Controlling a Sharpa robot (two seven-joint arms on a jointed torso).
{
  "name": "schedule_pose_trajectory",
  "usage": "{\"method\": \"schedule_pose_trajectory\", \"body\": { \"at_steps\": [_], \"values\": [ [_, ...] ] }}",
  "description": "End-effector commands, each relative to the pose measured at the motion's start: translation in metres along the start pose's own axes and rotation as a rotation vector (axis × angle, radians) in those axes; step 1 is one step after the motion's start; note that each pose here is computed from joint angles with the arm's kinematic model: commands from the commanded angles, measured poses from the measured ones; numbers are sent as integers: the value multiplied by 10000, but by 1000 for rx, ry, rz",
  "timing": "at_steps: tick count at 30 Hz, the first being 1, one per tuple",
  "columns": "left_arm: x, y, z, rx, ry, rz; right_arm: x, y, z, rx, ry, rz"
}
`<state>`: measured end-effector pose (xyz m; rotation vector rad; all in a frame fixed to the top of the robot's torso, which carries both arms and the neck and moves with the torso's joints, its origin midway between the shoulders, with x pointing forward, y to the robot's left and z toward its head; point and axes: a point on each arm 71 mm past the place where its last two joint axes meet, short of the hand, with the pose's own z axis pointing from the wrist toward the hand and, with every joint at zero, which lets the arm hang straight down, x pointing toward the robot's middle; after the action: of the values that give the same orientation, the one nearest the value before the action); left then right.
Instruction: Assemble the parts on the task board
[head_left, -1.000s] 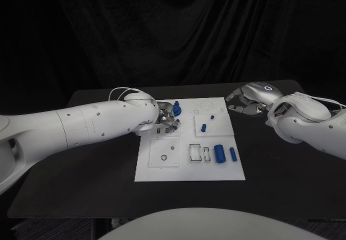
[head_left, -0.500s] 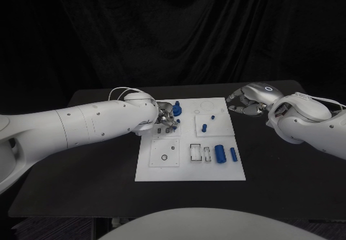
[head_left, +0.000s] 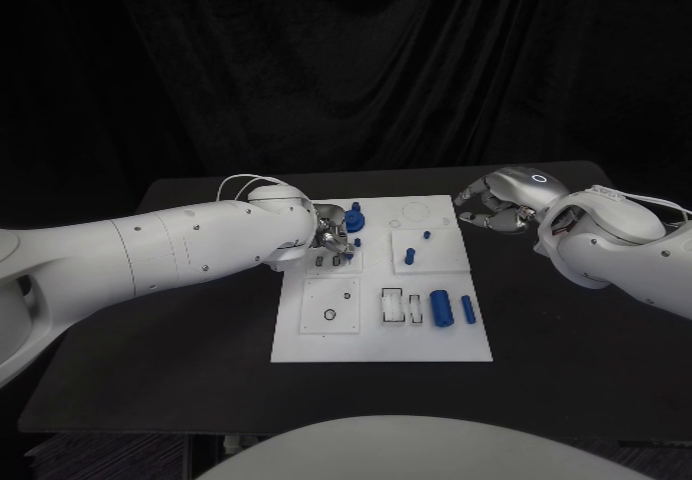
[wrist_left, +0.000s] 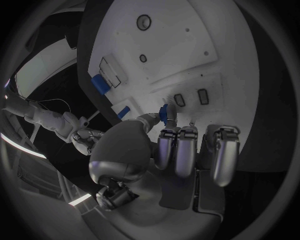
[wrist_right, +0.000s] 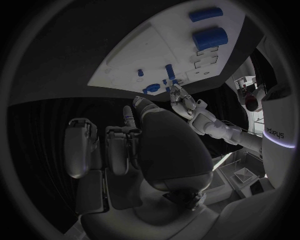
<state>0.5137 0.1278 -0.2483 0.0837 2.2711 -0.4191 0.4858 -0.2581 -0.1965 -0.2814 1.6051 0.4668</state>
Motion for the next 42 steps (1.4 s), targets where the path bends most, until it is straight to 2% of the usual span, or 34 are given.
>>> {"method": "schedule_pose_trajectory", "body": {
  "at_steps": [1,11,17,23,29,42],
  "values": [
    [39,-15,6,11,18,3,19,-21,-7,24,15,0],
    [49,7,-15,38,-4,-12,19,-20,-9,26,15,1],
    [66,77,-58,56,-38,-36,19,-24,-14,28,16,1],
    [127,182,-116,38,-56,-59,20,-34,-21,34,18,1],
    [156,252,-161,26,-82,-80,21,-37,-22,37,20,1],
    [185,335,-214,18,-156,-124,27,-41,-18,44,29,0]
  ]
}}
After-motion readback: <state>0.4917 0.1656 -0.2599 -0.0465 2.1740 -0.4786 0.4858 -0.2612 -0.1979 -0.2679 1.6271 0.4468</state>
